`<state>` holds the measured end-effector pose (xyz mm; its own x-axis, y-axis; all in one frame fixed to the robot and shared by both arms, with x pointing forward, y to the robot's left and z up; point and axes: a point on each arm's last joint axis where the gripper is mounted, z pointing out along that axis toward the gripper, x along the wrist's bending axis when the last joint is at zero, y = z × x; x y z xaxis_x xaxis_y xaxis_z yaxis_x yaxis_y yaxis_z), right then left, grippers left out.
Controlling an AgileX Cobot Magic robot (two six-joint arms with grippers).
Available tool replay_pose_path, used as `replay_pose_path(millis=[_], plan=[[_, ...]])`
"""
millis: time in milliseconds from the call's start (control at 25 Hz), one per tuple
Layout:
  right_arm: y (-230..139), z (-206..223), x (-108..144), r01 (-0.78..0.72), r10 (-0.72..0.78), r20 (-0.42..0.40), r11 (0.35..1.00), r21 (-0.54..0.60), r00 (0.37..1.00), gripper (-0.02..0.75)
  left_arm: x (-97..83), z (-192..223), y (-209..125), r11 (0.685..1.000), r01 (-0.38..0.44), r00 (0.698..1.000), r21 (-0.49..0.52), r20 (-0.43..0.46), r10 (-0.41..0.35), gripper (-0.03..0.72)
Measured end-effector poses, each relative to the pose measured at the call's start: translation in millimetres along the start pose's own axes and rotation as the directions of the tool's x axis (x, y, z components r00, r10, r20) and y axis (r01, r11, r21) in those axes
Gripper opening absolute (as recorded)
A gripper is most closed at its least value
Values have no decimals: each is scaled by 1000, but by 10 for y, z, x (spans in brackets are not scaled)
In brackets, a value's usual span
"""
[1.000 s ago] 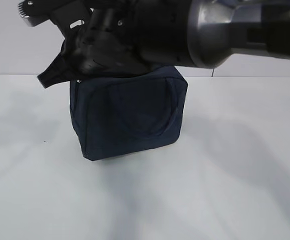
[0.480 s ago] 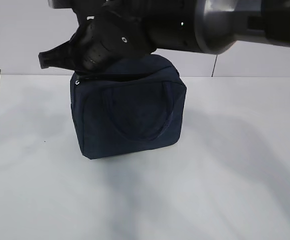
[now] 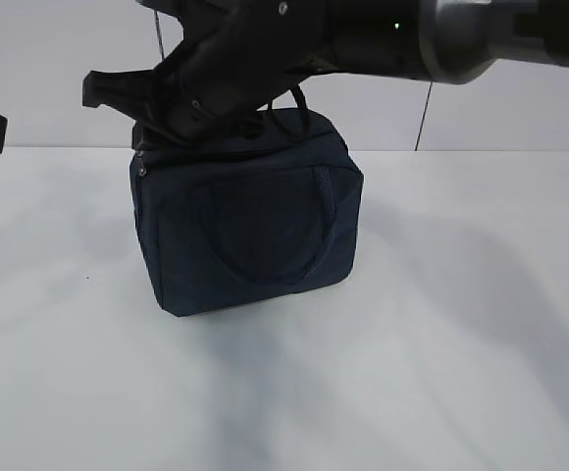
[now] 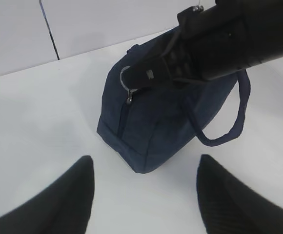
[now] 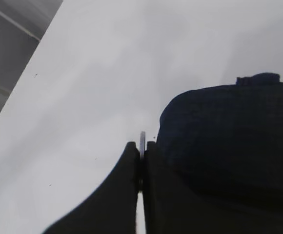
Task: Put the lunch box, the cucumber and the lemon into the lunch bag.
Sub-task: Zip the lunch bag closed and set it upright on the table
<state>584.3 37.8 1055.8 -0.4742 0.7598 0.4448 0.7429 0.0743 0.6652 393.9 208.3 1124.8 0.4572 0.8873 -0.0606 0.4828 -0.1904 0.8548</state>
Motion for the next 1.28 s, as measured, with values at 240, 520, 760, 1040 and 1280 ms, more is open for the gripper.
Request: replay_pose_path(millis=[240,520,760,1040,1280], plan=[[56,-44,-76,30,-26,-114,999,36,993,20,-2,23,7,1000,-2,1000,-3,0,2,468],[190,-131,-294,63,-57,-199,998,25,978,20,-6,48,23,1000,-2,1000,-16,3,2,468],[215,-169,-311,144,-137,-271,990,7,953,20,-22,275,2,999,8,1000,38,7,-8,468],[166,-87,-314,161,-149,-316,987,14,937,20,-40,588,-23,997,7,1000,76,9,-8,470],[138,36,-338,141,-130,-349,990,7,928,20,-53,754,-77,992,28,999,126,13,-30,470]])
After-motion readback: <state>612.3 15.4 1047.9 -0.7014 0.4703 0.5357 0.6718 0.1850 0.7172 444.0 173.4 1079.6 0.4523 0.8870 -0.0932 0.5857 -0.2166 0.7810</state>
